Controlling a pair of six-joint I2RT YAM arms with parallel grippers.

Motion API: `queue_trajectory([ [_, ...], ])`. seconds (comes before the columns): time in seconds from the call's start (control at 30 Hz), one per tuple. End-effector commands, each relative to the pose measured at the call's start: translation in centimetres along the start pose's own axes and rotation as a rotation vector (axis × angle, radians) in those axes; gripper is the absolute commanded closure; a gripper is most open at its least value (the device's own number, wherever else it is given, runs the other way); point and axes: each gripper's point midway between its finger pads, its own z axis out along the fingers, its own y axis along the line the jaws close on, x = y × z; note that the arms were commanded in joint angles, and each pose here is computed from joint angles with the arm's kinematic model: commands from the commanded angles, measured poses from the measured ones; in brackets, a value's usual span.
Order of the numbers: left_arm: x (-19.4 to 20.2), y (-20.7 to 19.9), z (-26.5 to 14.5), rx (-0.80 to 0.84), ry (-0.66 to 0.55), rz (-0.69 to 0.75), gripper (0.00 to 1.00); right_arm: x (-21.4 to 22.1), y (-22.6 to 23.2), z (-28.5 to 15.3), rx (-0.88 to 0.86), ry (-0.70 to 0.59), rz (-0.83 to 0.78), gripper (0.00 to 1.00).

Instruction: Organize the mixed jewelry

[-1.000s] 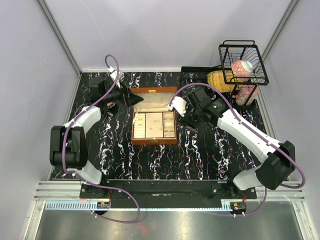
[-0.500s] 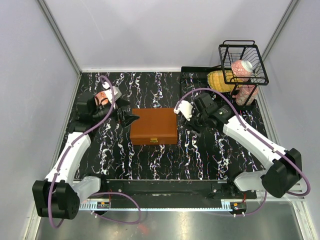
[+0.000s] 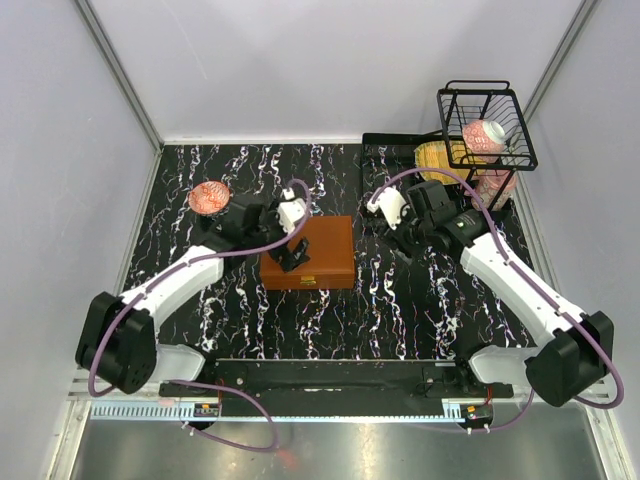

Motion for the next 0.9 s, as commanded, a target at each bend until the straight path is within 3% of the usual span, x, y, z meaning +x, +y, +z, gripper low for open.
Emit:
queue_trajectory([
  [0.0, -0.3, 1.4, 1.6, -0.130, 0.041, 0.122, 0.01, -0.6, -0.7, -1.3, 0.039, -0.064, 0.029, 0.38],
  [0.3, 7.0, -0.1, 3.0, -0.150, 0.287, 0.122, 0.01, 0.3, -1.0, -1.4, 0.056, -0.047, 0.024, 0.38],
  [0.47, 9.3, -0.4, 2.6, -0.156, 0.365, 0.095, 0.01, 0.1, -2.0, -1.7, 0.082, -0.050, 0.018, 0.38],
  [0.57, 8.1, -0.5, 2.1, -0.167, 0.313, 0.104, 0.01, -0.2, -2.4, -1.9, 0.088, -0.060, 0.028, 0.38],
  [0.73, 1.3, 0.8, -0.4, -0.269, 0.112, 0.129, 0.01, -0.9, -3.1, -2.4, 0.106, -0.091, 0.073, 0.38],
  [0.87, -4.4, 2.3, -4.0, -0.370, -0.068, 0.093, 0.01, -1.6, -4.5, -3.3, 0.175, -0.135, 0.139, 0.24],
])
